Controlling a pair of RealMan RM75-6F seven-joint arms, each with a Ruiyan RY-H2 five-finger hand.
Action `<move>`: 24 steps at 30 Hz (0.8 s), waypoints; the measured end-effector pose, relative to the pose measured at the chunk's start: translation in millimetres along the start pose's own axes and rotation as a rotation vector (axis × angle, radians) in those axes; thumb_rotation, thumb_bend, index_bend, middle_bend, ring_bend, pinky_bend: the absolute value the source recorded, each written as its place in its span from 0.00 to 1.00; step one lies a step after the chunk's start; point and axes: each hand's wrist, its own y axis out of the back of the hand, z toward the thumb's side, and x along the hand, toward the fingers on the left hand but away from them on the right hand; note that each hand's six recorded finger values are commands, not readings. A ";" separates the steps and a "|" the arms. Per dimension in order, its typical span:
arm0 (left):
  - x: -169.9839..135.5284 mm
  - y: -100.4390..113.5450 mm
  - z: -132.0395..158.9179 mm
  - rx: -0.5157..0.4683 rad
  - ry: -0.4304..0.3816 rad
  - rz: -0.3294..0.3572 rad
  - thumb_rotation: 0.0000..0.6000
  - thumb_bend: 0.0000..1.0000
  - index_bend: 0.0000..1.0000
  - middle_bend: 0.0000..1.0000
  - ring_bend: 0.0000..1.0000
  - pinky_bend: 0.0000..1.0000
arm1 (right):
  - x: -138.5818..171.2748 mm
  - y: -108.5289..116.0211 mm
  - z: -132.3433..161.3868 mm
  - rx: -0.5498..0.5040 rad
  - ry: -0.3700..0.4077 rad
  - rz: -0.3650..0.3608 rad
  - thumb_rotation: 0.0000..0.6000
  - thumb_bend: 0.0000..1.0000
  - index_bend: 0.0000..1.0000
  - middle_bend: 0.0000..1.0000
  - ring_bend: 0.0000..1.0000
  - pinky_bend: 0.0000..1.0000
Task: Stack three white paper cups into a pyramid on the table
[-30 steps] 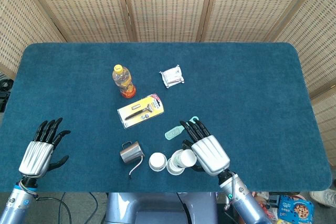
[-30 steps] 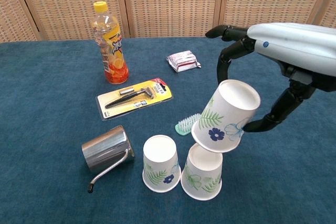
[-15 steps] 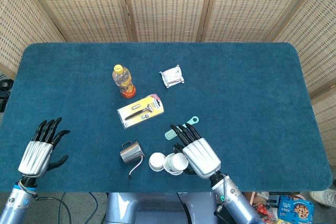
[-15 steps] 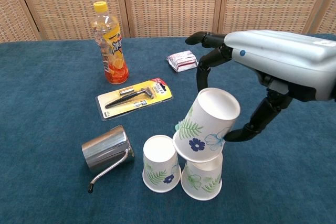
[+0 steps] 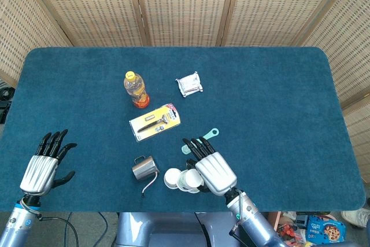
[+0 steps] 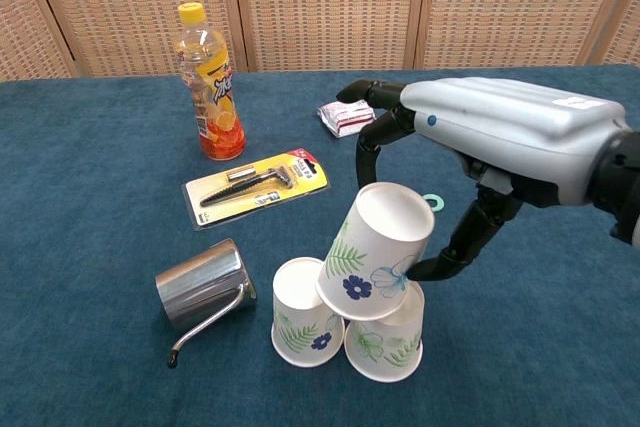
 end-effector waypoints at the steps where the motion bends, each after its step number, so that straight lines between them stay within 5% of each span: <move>1: 0.0 0.4 0.2 0.000 -0.001 0.002 1.00 0.23 0.23 0.00 0.00 0.00 | -0.4 -0.1 0.5 -0.001 0.000 -0.001 1.00 0.07 0.51 0.04 0.00 0.00; 24: 0.1 0.1 -0.4 0.003 0.001 -0.002 1.00 0.22 0.23 0.00 0.00 0.00 | -10.0 -10.6 0.9 -0.011 -0.010 0.010 1.00 0.07 0.47 0.00 0.00 0.00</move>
